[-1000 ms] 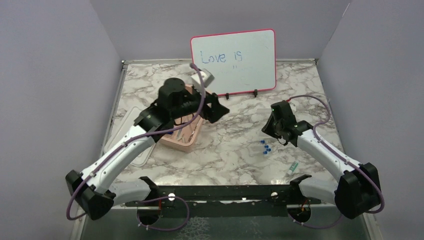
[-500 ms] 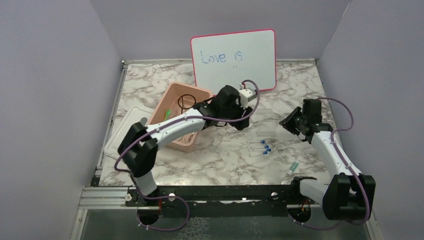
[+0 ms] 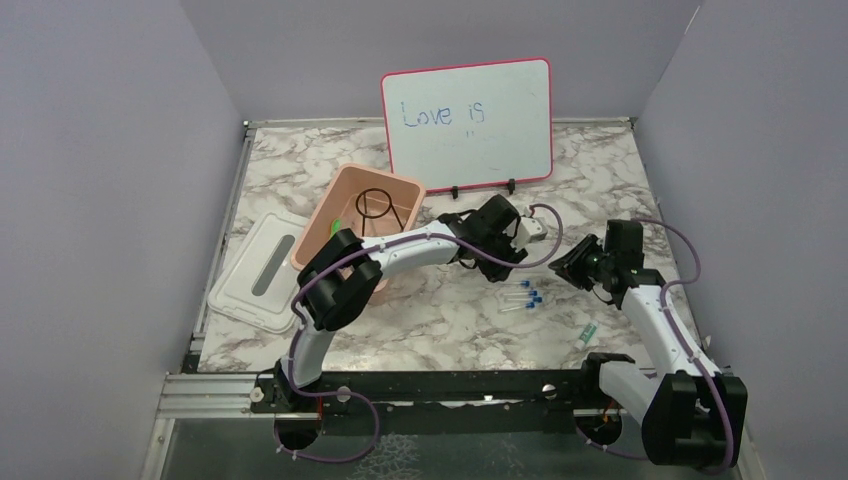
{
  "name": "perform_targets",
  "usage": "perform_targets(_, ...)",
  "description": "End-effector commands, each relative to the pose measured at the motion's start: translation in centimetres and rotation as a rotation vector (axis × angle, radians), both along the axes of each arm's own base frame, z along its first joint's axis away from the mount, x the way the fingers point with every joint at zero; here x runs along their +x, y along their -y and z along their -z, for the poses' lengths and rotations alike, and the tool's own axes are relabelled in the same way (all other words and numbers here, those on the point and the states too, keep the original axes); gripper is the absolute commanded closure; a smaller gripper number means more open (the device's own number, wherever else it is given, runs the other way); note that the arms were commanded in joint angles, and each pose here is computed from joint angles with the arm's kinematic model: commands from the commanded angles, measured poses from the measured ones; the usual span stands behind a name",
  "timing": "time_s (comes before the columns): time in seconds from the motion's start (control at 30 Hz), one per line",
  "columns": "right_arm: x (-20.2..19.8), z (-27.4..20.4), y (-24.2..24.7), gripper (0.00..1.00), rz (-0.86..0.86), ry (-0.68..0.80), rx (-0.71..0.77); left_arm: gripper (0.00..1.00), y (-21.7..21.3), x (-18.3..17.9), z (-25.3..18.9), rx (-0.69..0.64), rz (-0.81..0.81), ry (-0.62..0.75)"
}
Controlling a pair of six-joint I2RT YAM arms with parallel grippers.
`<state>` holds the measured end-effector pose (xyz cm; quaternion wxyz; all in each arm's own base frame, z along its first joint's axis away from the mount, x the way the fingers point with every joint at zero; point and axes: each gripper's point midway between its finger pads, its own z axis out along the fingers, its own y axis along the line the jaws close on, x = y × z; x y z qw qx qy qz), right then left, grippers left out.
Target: Organize the chemistry lab equipment
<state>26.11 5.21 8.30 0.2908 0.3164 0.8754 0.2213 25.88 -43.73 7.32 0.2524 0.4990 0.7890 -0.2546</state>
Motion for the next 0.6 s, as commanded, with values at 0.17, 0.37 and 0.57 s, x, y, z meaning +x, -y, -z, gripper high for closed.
perform_targets(0.17, -0.4, -1.1, -0.5, 0.70, -0.008, 0.055, 0.030, 0.61, 1.6, -1.5, 2.5, 0.050, 0.142, 0.034)
perform_targets(0.37, -0.6, -1.1, -0.7, 0.71, -0.018, 0.056, 0.037, 0.67, 1.3, -1.1, 3.8, 0.089, 0.135, 0.051)
perform_targets(0.57, -0.8, -1.0, -0.7, 0.70, -0.017, 0.054, 0.037, 0.69, 0.6, -0.8, 5.4, 0.137, 0.121, 0.062)
